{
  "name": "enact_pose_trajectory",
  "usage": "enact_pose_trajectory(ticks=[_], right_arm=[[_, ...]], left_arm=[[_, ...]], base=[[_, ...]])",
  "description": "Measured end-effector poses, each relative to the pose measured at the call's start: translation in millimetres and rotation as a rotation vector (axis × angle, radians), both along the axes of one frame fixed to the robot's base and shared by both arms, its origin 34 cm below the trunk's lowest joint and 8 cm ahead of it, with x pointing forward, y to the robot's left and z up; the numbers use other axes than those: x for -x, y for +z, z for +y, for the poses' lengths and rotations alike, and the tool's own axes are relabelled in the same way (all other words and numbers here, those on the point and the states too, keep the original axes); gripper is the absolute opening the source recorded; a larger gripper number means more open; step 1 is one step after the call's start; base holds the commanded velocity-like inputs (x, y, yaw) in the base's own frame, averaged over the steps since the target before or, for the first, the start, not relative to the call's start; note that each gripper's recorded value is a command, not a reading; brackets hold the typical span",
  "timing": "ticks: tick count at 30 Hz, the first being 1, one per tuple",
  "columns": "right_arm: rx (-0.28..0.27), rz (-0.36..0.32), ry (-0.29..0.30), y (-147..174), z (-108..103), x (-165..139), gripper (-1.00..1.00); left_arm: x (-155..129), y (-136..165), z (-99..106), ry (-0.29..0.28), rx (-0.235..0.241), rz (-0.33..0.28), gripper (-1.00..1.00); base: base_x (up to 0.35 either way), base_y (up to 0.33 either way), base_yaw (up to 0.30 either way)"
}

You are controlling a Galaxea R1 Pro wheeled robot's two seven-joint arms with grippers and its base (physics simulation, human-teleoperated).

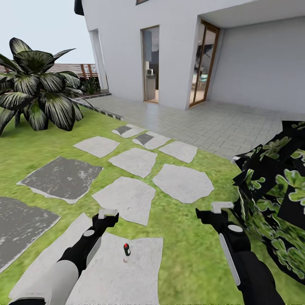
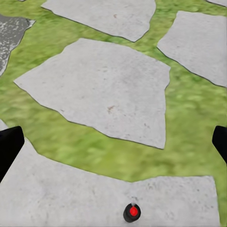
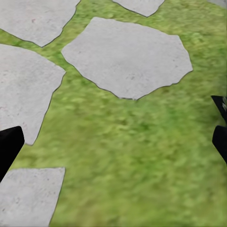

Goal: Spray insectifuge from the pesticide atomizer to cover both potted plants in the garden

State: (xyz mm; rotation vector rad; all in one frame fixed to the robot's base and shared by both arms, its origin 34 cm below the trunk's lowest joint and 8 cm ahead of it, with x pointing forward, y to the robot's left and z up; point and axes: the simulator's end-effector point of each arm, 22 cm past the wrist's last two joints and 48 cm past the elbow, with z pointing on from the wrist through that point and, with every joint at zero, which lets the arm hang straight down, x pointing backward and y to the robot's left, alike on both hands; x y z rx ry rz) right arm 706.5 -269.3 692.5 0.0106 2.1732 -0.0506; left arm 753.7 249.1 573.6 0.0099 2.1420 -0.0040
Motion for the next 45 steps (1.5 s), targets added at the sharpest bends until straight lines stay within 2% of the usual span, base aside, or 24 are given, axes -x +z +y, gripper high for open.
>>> enact_pose_trajectory(ticks=[11,15,27,45], right_arm=[[0.0,0.017,0.0,-32,0,4,1.0],[0.0,0.023,0.0,-43,0,5,1.0],[0.0,0.04,0.0,-77,0,10,1.0],[0.0,0.038,-0.002,-114,-1,17,1.0]], left_arm=[[5,-32,0,0.0,0.001,0.013,1.0],[3,-36,-1,0.001,0.004,-0.025,1.0],[3,-59,-2,0.0,0.011,-0.058,1.0],[9,-98,0,0.006,0.014,-0.058,1.0]], base=[[0.0,0.0,0.0],[0.0,0.0,0.0],[0.0,0.0,0.0],[0.0,0.0,0.0]])
